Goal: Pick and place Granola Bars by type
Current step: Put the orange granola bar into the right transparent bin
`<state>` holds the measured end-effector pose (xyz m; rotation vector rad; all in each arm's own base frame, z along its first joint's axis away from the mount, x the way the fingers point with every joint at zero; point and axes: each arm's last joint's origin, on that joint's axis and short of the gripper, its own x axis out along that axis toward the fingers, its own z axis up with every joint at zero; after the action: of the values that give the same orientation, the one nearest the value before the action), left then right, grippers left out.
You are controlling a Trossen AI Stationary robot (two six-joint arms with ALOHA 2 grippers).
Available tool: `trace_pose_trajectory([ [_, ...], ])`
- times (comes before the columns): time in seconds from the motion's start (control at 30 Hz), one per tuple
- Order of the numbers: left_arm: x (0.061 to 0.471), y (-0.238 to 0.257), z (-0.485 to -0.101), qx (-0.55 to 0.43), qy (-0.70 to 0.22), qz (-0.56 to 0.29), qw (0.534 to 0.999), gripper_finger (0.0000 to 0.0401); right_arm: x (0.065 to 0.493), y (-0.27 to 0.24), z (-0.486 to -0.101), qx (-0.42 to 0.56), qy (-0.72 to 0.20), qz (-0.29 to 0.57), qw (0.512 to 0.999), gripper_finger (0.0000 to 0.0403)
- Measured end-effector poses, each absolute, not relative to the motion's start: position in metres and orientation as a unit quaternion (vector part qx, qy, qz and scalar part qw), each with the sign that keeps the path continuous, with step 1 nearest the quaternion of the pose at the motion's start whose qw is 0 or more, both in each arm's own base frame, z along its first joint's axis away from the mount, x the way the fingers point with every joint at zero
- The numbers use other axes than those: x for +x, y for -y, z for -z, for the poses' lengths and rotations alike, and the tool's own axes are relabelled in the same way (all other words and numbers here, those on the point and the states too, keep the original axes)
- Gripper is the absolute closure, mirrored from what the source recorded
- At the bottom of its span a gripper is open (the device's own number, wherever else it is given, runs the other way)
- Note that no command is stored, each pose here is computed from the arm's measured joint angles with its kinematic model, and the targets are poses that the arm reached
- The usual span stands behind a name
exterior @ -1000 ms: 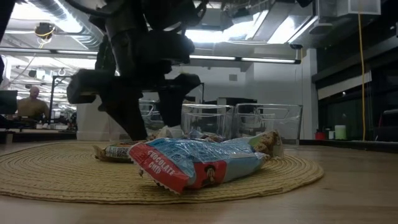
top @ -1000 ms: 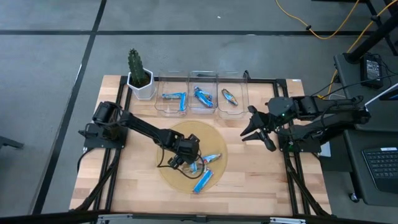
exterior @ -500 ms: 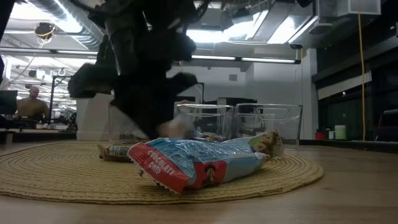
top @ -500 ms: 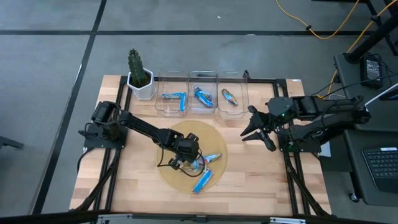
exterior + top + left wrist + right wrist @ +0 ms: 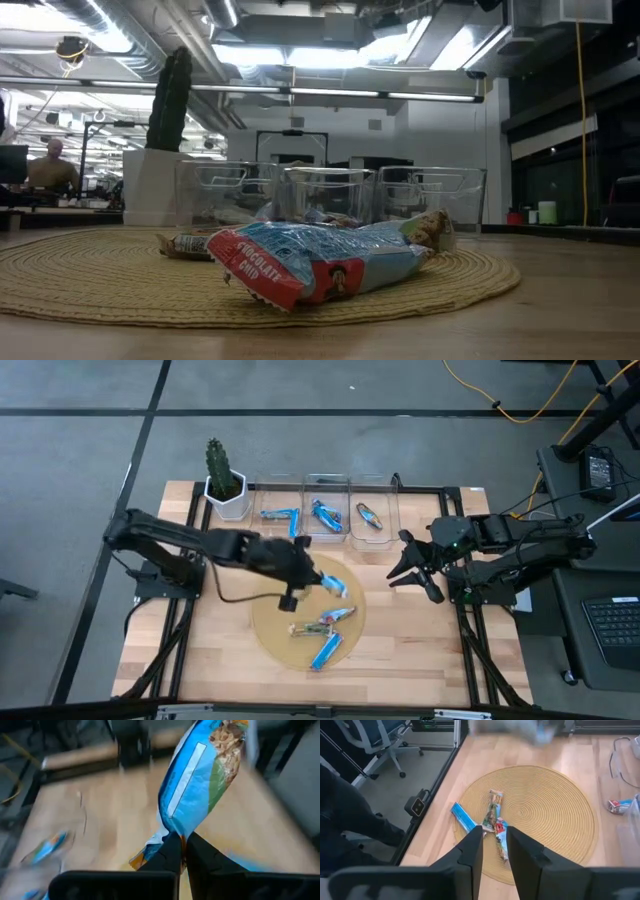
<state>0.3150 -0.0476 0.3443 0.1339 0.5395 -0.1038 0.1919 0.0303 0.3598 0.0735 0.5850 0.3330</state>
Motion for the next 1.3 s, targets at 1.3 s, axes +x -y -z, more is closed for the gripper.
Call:
trace_pose_trajectory([
  [1.3,0.283,0.041,-0.407,-0.005,-0.085,0.106,0.991,0.0398,0.192,-0.030,-0.360,0.013,-0.283,-0.168,0.944,0.0314],
])
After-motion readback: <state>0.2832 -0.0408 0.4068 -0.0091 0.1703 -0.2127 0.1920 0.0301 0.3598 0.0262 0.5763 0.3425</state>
